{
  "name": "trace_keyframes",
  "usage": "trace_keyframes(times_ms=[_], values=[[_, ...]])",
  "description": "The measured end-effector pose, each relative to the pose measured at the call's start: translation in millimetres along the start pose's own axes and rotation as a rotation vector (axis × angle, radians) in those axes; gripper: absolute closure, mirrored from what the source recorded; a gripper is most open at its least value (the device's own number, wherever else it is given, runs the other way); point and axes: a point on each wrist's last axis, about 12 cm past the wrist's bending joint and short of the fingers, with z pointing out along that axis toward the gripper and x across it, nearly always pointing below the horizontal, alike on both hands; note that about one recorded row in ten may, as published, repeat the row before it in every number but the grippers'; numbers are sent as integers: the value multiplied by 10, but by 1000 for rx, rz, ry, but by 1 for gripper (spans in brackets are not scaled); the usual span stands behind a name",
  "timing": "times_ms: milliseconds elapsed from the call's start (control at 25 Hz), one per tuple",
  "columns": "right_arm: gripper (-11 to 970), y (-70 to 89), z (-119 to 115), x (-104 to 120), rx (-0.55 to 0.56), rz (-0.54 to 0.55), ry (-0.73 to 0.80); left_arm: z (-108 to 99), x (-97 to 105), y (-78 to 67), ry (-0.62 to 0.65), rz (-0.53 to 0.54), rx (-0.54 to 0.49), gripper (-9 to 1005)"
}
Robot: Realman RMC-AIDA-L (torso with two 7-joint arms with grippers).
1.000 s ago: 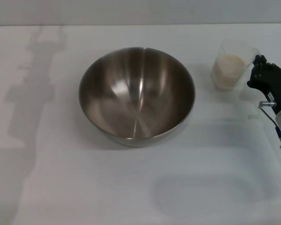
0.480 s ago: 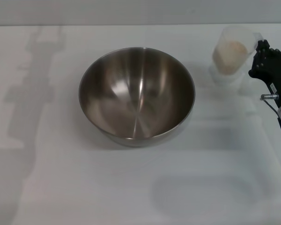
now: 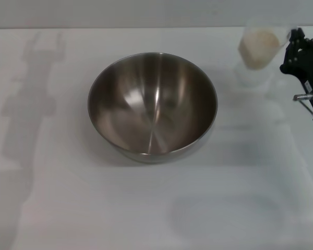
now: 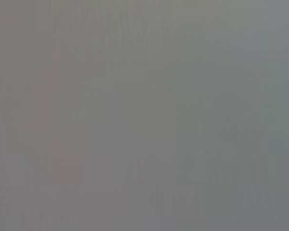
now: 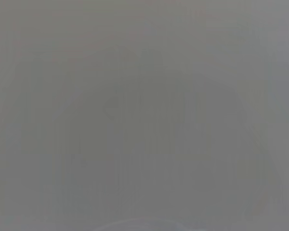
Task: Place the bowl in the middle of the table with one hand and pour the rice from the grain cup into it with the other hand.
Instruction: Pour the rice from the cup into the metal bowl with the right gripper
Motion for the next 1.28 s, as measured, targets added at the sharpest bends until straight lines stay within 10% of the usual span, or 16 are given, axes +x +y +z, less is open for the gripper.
trace_keyframes(times_ms=[1280], values=[[954, 143, 195, -267, -115, -238, -194, -364, 282, 193, 110, 50, -51, 425]])
